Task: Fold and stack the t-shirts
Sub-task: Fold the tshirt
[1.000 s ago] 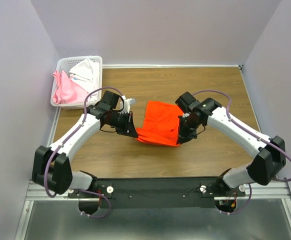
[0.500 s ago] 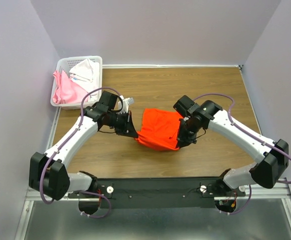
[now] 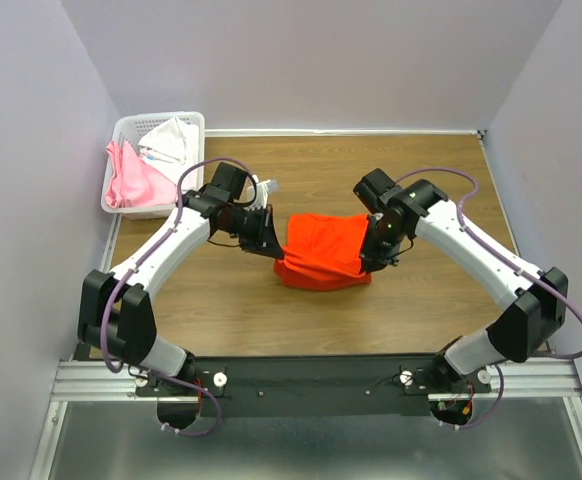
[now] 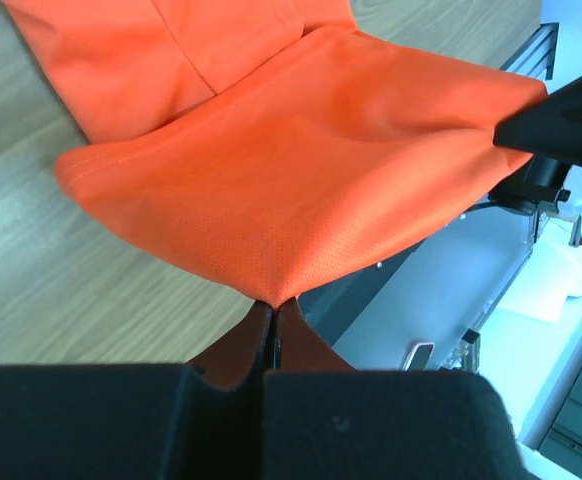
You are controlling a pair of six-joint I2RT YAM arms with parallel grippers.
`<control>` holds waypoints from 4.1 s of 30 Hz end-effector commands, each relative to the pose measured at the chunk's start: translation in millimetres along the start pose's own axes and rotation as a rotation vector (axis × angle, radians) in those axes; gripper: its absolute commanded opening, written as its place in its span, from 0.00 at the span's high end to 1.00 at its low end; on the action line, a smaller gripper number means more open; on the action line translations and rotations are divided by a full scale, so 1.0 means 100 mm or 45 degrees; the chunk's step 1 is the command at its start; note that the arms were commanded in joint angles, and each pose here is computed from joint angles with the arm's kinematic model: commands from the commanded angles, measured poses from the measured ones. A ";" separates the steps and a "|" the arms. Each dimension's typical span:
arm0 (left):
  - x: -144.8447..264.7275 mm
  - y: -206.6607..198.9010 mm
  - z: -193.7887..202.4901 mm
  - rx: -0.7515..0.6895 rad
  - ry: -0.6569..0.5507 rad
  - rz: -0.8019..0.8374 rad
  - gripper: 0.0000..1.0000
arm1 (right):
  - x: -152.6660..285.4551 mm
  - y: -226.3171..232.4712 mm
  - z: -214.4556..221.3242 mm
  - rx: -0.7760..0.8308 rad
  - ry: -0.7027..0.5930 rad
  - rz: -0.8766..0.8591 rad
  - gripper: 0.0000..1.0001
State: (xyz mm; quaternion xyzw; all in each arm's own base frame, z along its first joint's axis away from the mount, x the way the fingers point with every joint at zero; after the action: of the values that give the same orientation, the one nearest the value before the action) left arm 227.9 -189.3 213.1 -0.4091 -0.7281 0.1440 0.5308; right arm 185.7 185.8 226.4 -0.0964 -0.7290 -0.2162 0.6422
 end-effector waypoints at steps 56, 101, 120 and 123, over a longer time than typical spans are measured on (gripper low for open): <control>-1.22 0.95 -1.25 -0.091 0.119 -0.014 0.23 | -1.36 -0.21 -2.12 0.125 -0.101 -0.286 0.23; -0.86 0.56 -1.42 -0.147 -0.188 0.032 1.00 | -0.57 0.01 -2.06 0.226 -0.262 -0.557 1.00; -0.50 0.59 -1.41 -0.273 -0.297 0.011 1.00 | -0.57 0.50 -1.83 0.438 -0.272 -0.618 1.00; -0.43 0.56 -1.37 -0.318 -0.311 0.001 1.00 | -0.49 0.49 -1.59 0.460 -0.277 -0.615 1.00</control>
State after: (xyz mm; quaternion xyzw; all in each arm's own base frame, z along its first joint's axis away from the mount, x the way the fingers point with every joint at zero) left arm 383.2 -224.8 179.4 -0.4316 -0.7815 0.1286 0.4318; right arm 379.9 159.3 184.6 0.1662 -0.8085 -0.2314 0.5149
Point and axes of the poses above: each gripper's point midway between its finger pads, its own x axis back along the fingers, its own y axis along the line the jaws close on, z = x × y, the point moved 6 cm from there along x, back along the fingers, and after that the axes turned 8 degrees about -x, right-handed, at the moved point
